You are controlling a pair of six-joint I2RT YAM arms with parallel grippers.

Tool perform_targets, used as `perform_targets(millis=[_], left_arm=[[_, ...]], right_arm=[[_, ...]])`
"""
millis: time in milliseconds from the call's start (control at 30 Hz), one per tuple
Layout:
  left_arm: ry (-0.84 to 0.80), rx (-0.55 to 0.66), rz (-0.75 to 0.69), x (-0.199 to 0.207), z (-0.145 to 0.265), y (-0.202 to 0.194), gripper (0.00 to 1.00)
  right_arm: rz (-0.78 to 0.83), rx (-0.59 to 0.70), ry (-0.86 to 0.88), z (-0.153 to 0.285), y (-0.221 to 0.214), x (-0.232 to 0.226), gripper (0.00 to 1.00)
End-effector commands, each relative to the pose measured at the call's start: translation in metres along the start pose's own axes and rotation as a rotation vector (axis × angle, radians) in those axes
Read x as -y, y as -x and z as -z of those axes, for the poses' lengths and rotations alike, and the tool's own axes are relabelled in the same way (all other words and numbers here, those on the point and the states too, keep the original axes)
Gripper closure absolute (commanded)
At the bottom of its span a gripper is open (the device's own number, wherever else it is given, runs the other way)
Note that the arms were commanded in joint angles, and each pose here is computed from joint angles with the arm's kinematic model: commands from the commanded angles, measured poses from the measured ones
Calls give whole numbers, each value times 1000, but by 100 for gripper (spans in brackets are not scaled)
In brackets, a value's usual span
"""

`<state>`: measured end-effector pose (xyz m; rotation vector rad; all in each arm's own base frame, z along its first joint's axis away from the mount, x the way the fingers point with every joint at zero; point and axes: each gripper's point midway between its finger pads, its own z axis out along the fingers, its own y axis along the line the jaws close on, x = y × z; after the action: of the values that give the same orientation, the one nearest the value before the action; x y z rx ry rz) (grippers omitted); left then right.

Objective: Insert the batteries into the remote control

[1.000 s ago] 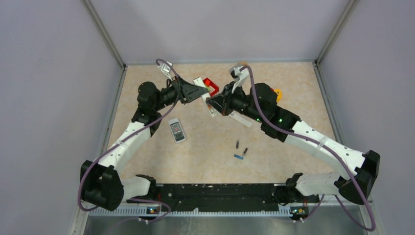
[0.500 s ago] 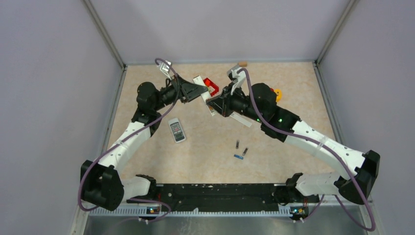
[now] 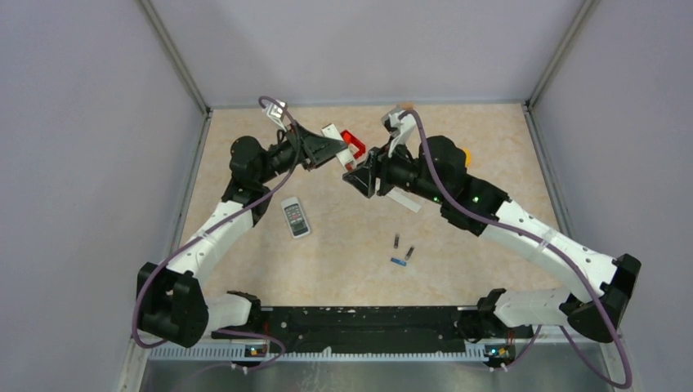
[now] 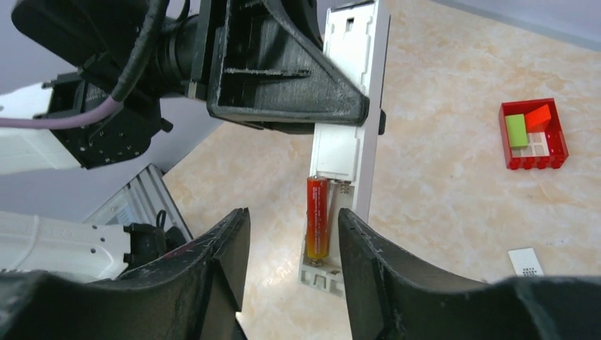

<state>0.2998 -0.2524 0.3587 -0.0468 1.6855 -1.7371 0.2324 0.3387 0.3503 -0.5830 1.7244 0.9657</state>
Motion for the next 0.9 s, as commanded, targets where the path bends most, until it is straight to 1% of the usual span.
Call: perform_targets(millis=[0,33,67,100,133,267,367,433,533,667,767,867], left_arm=[[-89,29,-81,31,1,9,100],[-86,29,-87,30,1,8,100],[-85,32,-97,31,1,9,100],[-82,35,-104,30,1,9,100],[-79,39,-111,30,2,10,100],[-76,46,-135,32,1,13,100],[-72,60,-146,32,0,16,100],[-74,76,-152,33,1,18,100],[-78,100,-156,37,2,21,100],[-84,130,-150,43,5,25,100],[-90,143,-146,47,7,26,100],[-86,142,-155,47,8,25,100]], right_arm=[[-42,72,-41,14,38,-5,48],[-57,79,-44,15,41,-6,44],[-68,83,-40,17,43,-8,39],[-86,88,-36,19,45,-10,31],[-114,94,-39,22,48,-11,27],[-240,109,-36,29,52,-16,17],[-392,120,-118,32,46,-5,11],[-508,159,-110,34,41,-4,7],[-684,199,-76,32,23,-2,6],[-896,211,-26,26,9,-4,5],[-968,259,44,22,10,-7,5],[-957,311,131,20,24,-15,5]])
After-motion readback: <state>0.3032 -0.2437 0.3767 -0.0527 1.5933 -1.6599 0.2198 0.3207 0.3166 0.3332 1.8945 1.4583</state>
